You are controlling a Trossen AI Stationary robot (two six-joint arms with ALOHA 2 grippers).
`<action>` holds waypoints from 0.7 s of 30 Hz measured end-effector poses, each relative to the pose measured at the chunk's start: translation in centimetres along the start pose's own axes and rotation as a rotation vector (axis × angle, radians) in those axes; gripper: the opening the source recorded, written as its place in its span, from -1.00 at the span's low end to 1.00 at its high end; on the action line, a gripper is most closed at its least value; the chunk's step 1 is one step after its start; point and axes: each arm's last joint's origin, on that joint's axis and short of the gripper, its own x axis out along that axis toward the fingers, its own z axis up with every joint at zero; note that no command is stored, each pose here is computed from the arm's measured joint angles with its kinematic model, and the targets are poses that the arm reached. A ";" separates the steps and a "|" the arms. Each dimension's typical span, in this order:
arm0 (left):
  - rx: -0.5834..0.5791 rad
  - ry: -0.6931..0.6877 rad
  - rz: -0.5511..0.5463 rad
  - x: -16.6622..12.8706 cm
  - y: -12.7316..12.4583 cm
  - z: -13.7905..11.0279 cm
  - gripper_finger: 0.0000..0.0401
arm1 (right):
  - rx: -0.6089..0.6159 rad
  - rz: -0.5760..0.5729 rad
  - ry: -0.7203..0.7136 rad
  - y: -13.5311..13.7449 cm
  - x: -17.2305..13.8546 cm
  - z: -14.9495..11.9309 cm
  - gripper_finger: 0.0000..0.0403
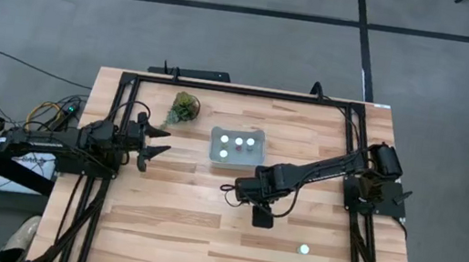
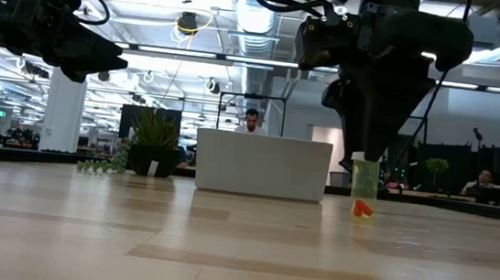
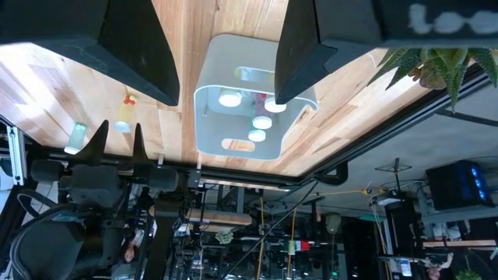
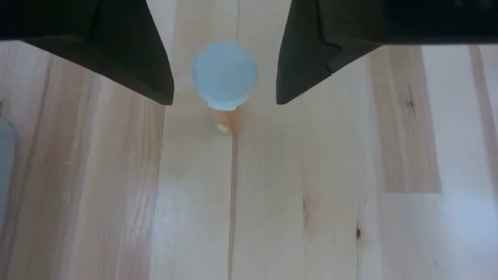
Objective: Pick and place pill bottles into a basket
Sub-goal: Put the yellow pill bottle into the gray bin
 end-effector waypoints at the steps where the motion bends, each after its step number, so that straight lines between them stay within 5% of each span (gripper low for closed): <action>1: 0.000 0.000 0.000 0.0 0.0 0.0 0.00 | 0.000 0.002 -0.011 0.0 0.2 0.0 0.06; 21: 0.000 0.000 0.000 0.0 0.0 0.0 0.00 | 0.007 0.005 0.002 -0.4 1.6 -0.8 -0.50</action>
